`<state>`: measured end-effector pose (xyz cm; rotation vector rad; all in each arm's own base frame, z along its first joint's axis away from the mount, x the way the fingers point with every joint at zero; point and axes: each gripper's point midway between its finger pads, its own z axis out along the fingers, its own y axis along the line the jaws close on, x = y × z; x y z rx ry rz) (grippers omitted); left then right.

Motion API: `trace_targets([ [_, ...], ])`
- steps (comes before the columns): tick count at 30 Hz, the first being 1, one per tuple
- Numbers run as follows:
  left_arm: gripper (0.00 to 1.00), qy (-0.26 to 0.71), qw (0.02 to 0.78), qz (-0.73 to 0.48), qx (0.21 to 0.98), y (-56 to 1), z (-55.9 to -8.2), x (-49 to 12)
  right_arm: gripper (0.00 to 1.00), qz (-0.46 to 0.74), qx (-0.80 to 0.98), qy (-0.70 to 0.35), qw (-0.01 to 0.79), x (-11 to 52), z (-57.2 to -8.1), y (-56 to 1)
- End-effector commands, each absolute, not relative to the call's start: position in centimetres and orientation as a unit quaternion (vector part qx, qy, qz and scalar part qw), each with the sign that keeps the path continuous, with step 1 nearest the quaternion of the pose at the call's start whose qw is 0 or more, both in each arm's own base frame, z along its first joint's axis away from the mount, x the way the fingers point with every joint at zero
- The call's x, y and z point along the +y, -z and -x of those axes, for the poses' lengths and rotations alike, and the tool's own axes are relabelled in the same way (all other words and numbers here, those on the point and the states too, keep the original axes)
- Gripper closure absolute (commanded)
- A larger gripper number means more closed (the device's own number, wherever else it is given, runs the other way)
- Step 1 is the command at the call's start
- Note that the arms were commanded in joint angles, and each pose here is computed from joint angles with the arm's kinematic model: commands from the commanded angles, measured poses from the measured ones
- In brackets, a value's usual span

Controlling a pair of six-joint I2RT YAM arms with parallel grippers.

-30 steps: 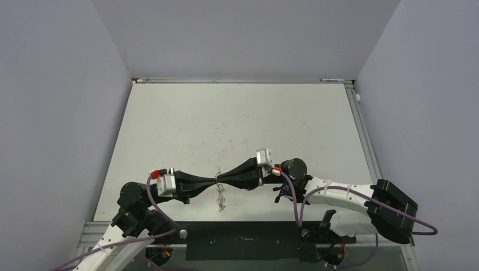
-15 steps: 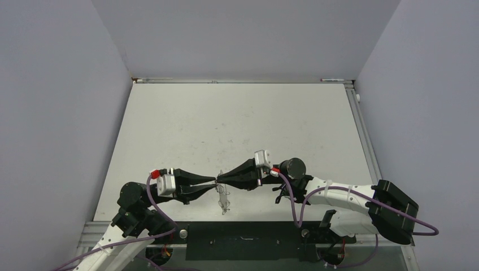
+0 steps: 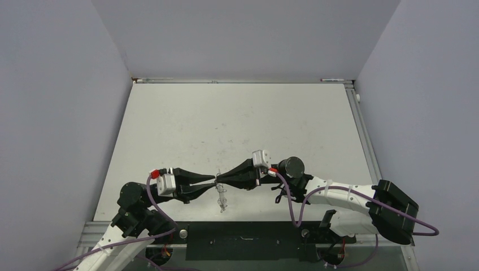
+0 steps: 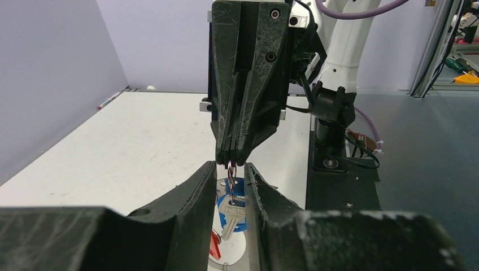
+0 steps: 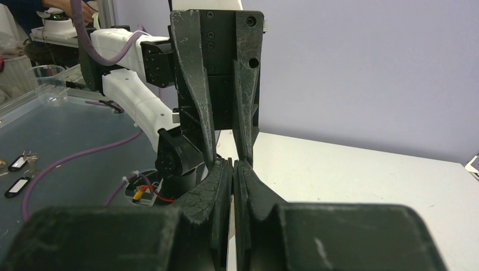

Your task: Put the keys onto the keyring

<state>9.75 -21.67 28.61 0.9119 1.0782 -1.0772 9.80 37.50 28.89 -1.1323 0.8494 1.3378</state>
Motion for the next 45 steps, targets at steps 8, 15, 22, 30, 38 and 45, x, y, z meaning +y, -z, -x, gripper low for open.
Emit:
trace_targets([
  [8,0.81,0.459,0.641,-0.393,0.473,-29.1,-10.3,-21.6,0.95,0.474,0.292,-0.561,0.612,36.3,-9.5,-33.8],
  [15,0.86,0.463,0.635,-0.397,0.474,-28.9,-10.3,-21.7,0.95,0.475,0.291,-0.56,0.613,36.3,-9.6,-33.9],
  [22,0.96,0.463,0.634,-0.397,0.475,-28.9,-10.3,-21.8,0.95,0.474,0.289,-0.561,0.614,36.3,-9.6,-34.0],
  [30,0.89,0.463,0.636,-0.397,0.473,-29.0,-10.3,-21.7,0.95,0.478,0.293,-0.557,0.613,36.4,-9.7,-33.9],
  [38,0.93,0.462,0.635,-0.395,0.477,-28.9,-10.5,-21.8,0.95,0.477,0.288,-0.556,0.616,36.2,-9.6,-34.2],
  [45,0.84,0.464,0.632,-0.395,0.479,-28.7,-10.4,-21.8,0.95,0.469,0.279,-0.555,0.628,35.8,-9.6,-35.2],
])
